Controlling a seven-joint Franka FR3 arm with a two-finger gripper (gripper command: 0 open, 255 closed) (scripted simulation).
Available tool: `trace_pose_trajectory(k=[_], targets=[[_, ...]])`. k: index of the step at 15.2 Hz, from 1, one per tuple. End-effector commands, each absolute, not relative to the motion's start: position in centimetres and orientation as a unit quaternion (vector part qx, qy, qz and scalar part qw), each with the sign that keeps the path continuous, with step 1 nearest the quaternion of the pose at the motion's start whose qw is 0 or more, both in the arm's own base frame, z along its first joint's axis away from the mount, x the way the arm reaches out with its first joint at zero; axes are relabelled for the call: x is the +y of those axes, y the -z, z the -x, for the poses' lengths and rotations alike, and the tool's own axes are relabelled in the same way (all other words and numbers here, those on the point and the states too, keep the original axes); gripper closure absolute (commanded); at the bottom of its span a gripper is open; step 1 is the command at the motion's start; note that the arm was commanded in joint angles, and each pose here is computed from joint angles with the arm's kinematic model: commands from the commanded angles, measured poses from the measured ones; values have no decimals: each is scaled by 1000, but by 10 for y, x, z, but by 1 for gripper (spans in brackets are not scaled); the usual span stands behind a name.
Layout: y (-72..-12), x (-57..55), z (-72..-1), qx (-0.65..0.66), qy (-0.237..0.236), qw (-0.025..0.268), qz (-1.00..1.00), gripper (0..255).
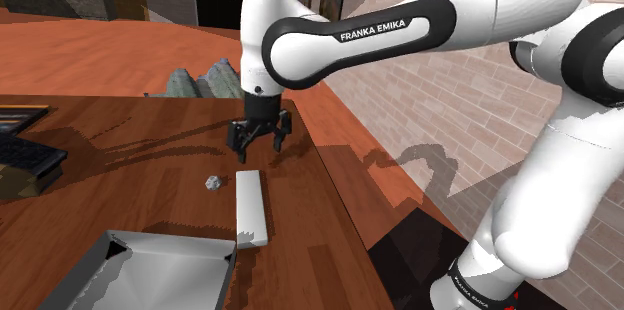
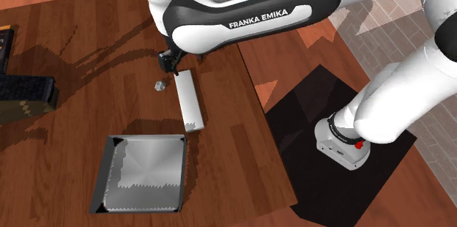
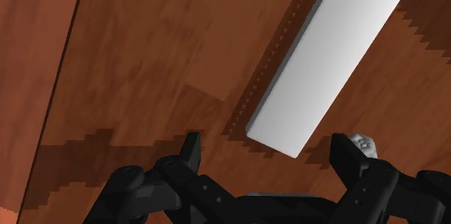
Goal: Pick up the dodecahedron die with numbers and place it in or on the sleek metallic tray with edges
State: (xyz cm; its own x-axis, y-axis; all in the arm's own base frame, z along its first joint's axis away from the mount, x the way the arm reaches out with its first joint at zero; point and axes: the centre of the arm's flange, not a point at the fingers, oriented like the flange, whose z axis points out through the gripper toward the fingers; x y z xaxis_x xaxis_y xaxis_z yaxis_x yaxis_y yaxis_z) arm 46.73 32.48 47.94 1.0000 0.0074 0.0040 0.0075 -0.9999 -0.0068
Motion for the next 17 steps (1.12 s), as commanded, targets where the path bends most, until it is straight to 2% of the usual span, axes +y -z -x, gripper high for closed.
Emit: trace_pose_trajectory(k=[1,7,17], targets=[[-474,351,-478,-7,3,2,1000,0],[-453,424,-505,-18,7,-2,1000,0],[-413,426,-506,-18,7,-3,1000,0]])
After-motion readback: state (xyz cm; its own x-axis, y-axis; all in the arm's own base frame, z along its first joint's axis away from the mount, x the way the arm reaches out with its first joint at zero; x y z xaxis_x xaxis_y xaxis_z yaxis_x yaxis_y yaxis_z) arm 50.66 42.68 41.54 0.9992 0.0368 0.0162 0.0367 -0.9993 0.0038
